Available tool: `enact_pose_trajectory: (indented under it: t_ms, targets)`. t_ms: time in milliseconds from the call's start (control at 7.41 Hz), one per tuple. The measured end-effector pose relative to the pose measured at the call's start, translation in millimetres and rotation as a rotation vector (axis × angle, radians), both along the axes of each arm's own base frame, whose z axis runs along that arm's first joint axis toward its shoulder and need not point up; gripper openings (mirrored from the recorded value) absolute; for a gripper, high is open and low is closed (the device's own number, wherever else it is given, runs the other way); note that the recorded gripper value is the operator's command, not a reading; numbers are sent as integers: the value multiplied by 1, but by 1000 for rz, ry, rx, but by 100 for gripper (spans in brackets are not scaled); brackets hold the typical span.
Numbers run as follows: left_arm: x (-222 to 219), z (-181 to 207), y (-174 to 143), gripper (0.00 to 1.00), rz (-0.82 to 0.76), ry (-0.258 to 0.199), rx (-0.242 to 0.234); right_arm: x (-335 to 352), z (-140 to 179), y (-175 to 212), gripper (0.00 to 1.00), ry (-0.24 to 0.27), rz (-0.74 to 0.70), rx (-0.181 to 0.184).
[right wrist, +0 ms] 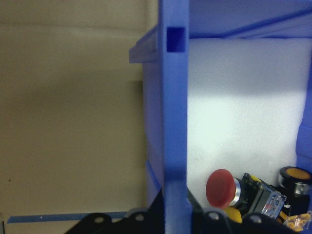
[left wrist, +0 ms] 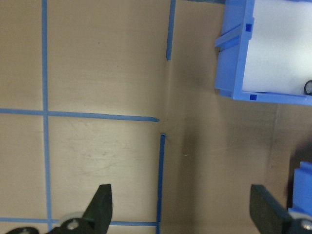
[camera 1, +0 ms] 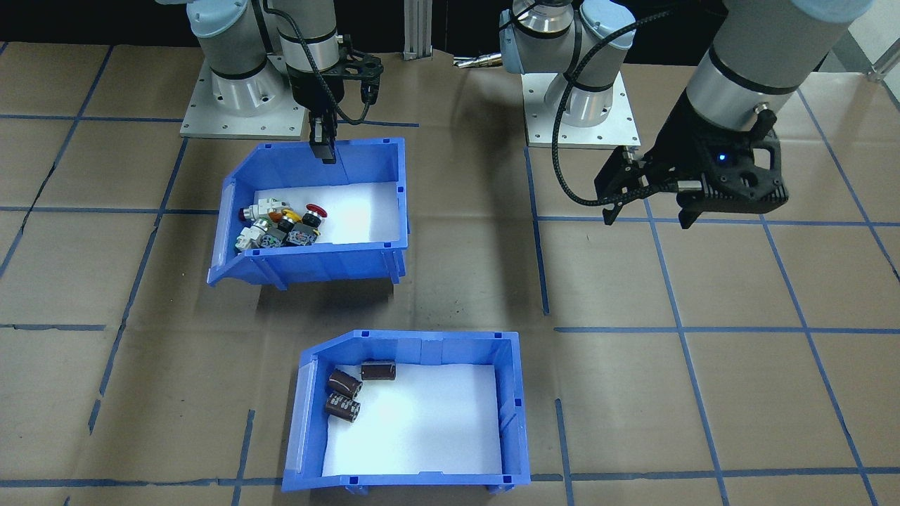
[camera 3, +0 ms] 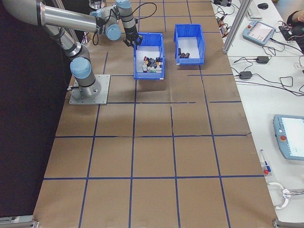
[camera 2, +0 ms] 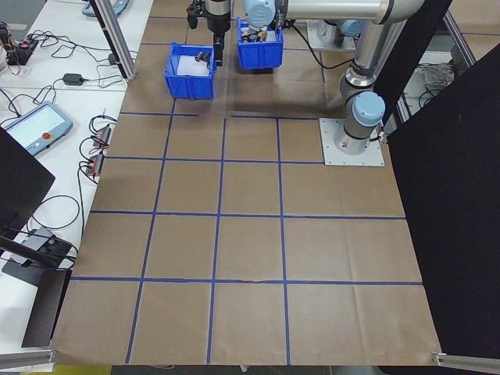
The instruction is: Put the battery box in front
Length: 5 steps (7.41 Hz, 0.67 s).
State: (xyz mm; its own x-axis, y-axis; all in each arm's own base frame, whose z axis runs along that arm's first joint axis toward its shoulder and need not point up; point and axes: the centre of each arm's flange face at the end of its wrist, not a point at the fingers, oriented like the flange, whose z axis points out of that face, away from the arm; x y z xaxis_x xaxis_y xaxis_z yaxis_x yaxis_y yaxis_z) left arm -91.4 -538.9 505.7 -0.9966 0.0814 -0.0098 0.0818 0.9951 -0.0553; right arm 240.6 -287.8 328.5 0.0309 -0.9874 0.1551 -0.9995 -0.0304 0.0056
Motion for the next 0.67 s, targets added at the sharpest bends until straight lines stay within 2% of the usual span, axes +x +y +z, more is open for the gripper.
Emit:
enact_pose_trajectory:
  t_ms: [270, 540, 675]
  targets:
    - [6, 6, 5, 100, -46, -39, -7, 28, 4, -7, 0, 3, -1, 3]
    - [7, 6, 5, 100, -50, -45, -7, 74, -3, -16, 0, 57, -5, -2]
    - [7, 6, 5, 100, -49, -45, -7, 93, -8, -17, 0, 69, -20, 0]
